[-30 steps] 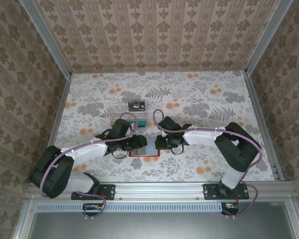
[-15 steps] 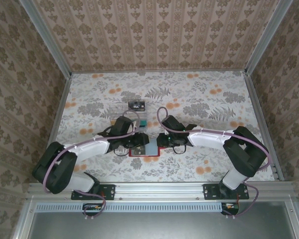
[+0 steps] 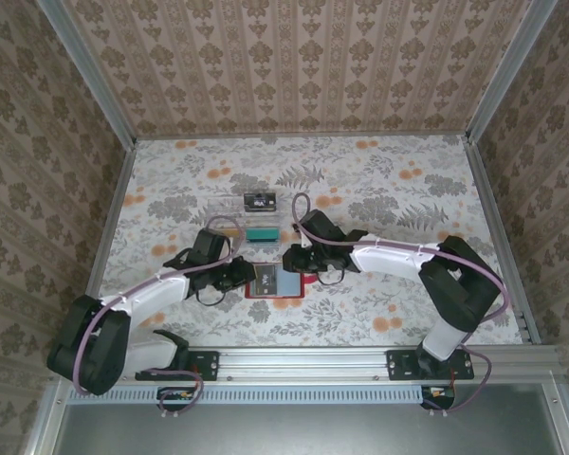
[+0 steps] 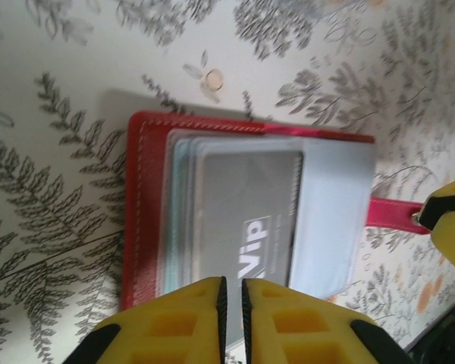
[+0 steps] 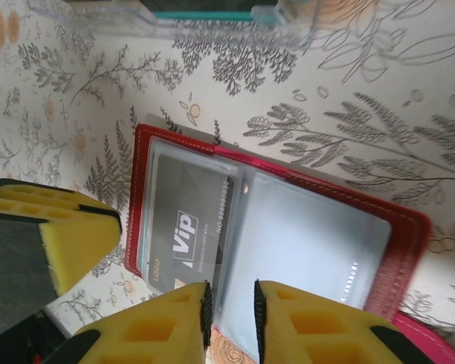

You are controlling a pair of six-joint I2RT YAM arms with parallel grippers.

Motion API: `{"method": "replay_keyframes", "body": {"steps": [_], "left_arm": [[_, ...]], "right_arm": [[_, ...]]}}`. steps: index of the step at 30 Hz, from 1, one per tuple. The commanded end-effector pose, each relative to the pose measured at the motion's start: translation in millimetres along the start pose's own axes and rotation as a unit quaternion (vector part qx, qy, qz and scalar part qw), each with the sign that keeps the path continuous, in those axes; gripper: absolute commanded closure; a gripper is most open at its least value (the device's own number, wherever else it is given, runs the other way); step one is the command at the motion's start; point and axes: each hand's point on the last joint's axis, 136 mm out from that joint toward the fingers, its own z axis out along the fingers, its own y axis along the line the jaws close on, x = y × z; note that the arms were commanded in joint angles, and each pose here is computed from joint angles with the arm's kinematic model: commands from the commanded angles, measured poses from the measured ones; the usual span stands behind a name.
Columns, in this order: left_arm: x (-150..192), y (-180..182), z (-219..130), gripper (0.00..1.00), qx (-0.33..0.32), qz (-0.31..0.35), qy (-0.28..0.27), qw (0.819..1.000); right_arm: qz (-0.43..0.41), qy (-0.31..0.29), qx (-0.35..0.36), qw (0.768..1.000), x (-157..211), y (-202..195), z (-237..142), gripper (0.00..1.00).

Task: Take the credit cards out of the card holder

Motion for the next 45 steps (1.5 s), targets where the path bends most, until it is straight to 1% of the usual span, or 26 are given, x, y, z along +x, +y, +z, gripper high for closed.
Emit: {"method": "replay_keyframes", "body": {"steps": [1, 7, 16, 22, 27, 30, 32, 40, 45], "left_arm": [[5.5, 6.8, 5.9, 0.85, -0.002, -0.005, 0.013, 1.0], [9.3, 10.4, 10.8, 0.85, -0.006, -0.008, 0.02, 1.0], [17.3, 21.9, 18.5, 0.86, -0.029, -0.02, 0.032, 0.999], [21.1, 23.3, 23.9, 0.89, -0.036, -0.024, 0.04, 0.998], [21.7, 24.1, 23.6, 0.9, -0.04, -0.026, 0.041, 0.998], [22.9, 27.8, 23.0, 0.96, -0.051, -0.031, 0.042, 0.997], [24.6, 34.9, 21.9, 1.0, -0.07, -0.04, 0.044, 0.996], [29.4, 47.5, 20.6, 1.0, -0.1, -0.054, 0.048, 0.992], [30.6, 50.4, 20.7, 1.0, -0.106, -0.058, 0.051, 0.991]], "right_arm": [[0.022, 0.023, -0.036, 0.999, 4.8, 13.7, 12.5, 0.76], [0.047, 0.049, -0.059, 0.996, 13.7, 15.1, 30.8, 0.77], [0.065, 0.065, -0.055, 0.994, 19.9, 8.4, 45.4, 0.77], [0.072, 0.074, -0.049, 0.993, 23.3, 3.5, 52.0, 0.78], [0.072, 0.072, -0.046, 0.994, 24.5, 1.6, 50.9, 0.8], [0.07, 0.069, -0.045, 0.994, 23.6, 1.6, 47.2, 0.8], [0.069, 0.069, -0.045, 0.994, 24.5, 1.8, 45.3, 0.77], [0.067, 0.062, -0.064, 0.994, 22.5, 7.8, 33.6, 0.74], [0.08, 0.065, -0.079, 0.992, 23.8, 5.3, 33.2, 0.75]]}}
